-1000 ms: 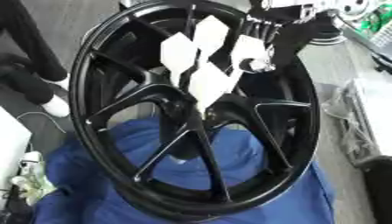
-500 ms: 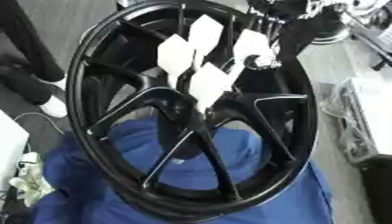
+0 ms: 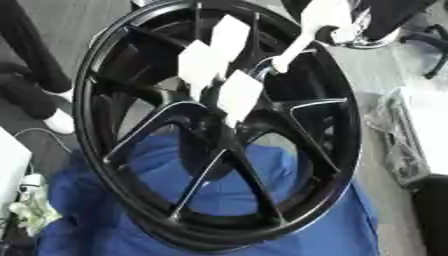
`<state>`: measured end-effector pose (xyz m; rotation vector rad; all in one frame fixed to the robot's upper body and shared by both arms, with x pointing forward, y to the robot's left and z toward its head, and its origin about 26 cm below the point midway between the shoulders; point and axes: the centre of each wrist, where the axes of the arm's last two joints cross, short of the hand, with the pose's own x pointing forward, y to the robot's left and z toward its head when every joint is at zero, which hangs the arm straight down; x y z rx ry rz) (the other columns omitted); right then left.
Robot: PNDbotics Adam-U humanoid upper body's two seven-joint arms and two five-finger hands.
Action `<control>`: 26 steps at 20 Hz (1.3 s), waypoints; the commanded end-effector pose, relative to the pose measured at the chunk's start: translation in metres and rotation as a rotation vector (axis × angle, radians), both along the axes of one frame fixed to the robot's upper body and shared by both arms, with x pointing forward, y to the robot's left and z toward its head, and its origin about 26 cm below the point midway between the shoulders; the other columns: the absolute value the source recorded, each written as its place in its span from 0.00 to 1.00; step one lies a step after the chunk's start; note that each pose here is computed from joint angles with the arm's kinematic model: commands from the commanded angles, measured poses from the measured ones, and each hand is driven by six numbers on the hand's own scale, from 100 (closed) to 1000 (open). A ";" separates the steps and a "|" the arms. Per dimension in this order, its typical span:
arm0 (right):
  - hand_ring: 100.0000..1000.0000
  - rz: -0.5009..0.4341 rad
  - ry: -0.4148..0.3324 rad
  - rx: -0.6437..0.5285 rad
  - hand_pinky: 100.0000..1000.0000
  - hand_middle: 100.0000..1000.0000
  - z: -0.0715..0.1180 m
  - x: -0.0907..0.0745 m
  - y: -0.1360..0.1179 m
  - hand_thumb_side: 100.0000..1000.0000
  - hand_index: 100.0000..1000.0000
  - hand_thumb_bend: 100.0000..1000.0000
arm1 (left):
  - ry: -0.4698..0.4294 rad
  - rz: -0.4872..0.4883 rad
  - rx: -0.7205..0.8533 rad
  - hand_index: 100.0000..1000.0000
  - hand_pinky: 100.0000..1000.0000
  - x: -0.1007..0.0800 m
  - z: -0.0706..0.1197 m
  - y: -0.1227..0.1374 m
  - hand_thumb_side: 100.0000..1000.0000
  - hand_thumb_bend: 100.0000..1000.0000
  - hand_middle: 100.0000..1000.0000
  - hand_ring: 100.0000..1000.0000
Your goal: Pull the pin out of the wheel hub.
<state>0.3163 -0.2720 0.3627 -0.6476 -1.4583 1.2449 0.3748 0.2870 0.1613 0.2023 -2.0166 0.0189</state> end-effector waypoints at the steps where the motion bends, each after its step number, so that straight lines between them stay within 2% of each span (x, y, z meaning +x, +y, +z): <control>1: 0.51 -0.100 -0.085 0.020 0.66 0.32 0.017 -0.011 -0.028 0.00 0.43 0.07 | -0.040 0.007 0.018 0.64 0.60 -0.001 0.013 0.006 0.87 0.07 0.62 0.68; 5: 0.51 -0.319 -0.087 0.102 0.66 0.33 -0.001 -0.003 -0.090 0.00 0.44 0.06 | -0.053 0.016 0.010 0.65 0.60 -0.001 0.016 0.007 0.86 0.07 0.62 0.68; 9: 0.53 -0.477 -0.101 0.155 0.67 0.35 -0.027 0.001 -0.143 0.00 0.46 0.07 | -0.074 0.028 0.002 0.65 0.60 -0.003 0.020 0.010 0.86 0.07 0.62 0.68; 12: 0.55 -0.564 -0.107 0.163 0.68 0.37 -0.049 0.002 -0.173 0.00 0.47 0.10 | -0.089 0.036 -0.005 0.65 0.60 -0.003 0.023 0.011 0.85 0.07 0.62 0.68; 15: 0.56 -0.659 -0.115 0.105 0.69 0.38 -0.068 0.000 -0.197 0.00 0.49 0.16 | -0.100 0.043 -0.010 0.65 0.60 -0.004 0.026 0.012 0.85 0.07 0.62 0.68; 18: 0.65 -0.742 -0.078 0.088 0.72 0.49 -0.091 -0.001 -0.219 0.00 0.62 0.24 | -0.108 0.049 -0.015 0.65 0.60 -0.005 0.027 0.013 0.85 0.07 0.62 0.68; 19: 0.70 -0.757 -0.058 0.084 0.75 0.56 -0.097 -0.002 -0.225 0.00 0.69 0.30 | -0.109 0.050 -0.016 0.65 0.60 -0.005 0.028 0.013 0.85 0.07 0.62 0.68; 20: 0.73 -0.767 -0.039 0.083 0.77 0.62 -0.102 -0.002 -0.231 0.03 0.73 0.33 | -0.110 0.050 -0.017 0.65 0.60 -0.005 0.028 0.013 0.85 0.07 0.62 0.68; 22: 0.81 -0.772 0.003 0.092 0.82 0.75 -0.112 -0.003 -0.241 0.35 0.83 0.37 | -0.112 0.051 -0.018 0.65 0.60 -0.005 0.029 0.013 0.85 0.07 0.62 0.68; 23: 0.83 -0.774 0.018 0.096 0.83 0.78 -0.115 -0.004 -0.245 0.40 0.85 0.37 | -0.112 0.052 -0.018 0.65 0.60 -0.005 0.029 0.013 0.85 0.07 0.62 0.68; 24: 0.86 -0.777 0.029 0.100 0.84 0.82 -0.118 -0.005 -0.249 0.49 0.88 0.35 | -0.111 0.052 -0.018 0.65 0.60 -0.005 0.029 0.013 0.85 0.07 0.62 0.68; 26: 0.87 -0.777 0.032 0.117 0.84 0.83 -0.120 -0.006 -0.254 0.52 0.89 0.33 | -0.108 0.052 -0.017 0.65 0.60 -0.005 0.028 0.013 0.85 0.07 0.62 0.68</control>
